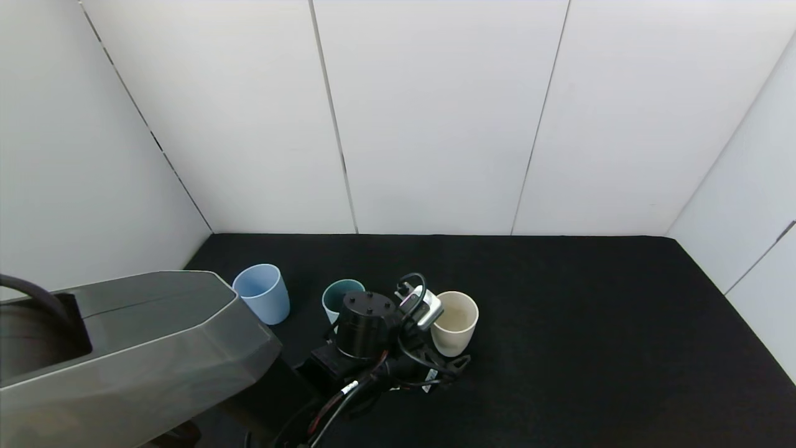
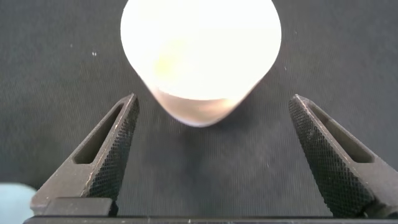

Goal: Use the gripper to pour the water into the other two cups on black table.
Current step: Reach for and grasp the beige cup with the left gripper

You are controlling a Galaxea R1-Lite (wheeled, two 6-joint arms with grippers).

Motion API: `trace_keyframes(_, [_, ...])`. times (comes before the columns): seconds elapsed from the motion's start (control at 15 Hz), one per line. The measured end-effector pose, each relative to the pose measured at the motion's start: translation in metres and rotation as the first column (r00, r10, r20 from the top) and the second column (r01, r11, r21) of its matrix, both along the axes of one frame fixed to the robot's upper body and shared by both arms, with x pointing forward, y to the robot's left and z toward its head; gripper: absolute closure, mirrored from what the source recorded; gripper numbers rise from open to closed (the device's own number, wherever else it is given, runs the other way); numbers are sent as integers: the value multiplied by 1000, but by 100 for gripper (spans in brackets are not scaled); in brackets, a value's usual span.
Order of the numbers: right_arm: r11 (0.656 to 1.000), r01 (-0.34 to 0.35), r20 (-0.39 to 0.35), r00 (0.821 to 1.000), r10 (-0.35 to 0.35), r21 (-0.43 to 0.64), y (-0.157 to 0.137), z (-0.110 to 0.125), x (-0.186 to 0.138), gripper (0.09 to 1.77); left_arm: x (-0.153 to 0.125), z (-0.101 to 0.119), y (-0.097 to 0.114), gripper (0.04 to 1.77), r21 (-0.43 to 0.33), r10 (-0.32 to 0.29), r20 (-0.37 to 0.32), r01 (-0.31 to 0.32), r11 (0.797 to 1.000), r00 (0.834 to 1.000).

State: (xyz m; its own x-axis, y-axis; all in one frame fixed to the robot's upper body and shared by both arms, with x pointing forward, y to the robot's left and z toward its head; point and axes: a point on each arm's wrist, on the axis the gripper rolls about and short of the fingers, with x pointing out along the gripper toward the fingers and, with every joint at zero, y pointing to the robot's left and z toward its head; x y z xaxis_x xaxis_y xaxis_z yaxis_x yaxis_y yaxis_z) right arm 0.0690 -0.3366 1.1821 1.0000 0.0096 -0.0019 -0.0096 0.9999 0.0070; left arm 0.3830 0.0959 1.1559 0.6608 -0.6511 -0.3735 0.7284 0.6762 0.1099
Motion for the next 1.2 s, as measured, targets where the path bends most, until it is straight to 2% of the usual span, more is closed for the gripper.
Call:
trace_keyframes(0.4, [1000, 0, 0, 1000, 0, 0, 0, 0, 0, 15, 12, -4, -8, 9, -4, 28, 20, -28, 1000, 999])
trace_keyframes(0.6, [1000, 0, 0, 1000, 0, 0, 0, 0, 0, 15, 18, -8, -12, 9, 8, 76, 38, -76, 997, 996])
trace_keyframes(0.93, [1000, 0, 0, 1000, 0, 0, 0, 0, 0, 15, 22, -8, -16, 9, 4, 73, 44, -73, 997, 996])
trace_keyframes(1.0, [1000, -1, 0, 1000, 1, 0, 0, 0, 0, 15, 23, -8, -17, 18, 1, 70, 47, -70, 998, 996])
trace_keyframes(1.13, [1000, 0, 0, 1000, 0, 0, 0, 0, 0, 15, 22, -7, -19, 50, -1, 64, 47, -64, 998, 997])
trace_keyframes(1.2, [1000, 0, 0, 1000, 0, 0, 0, 0, 0, 15, 22, -7, -20, 55, -3, 63, 49, -63, 998, 997])
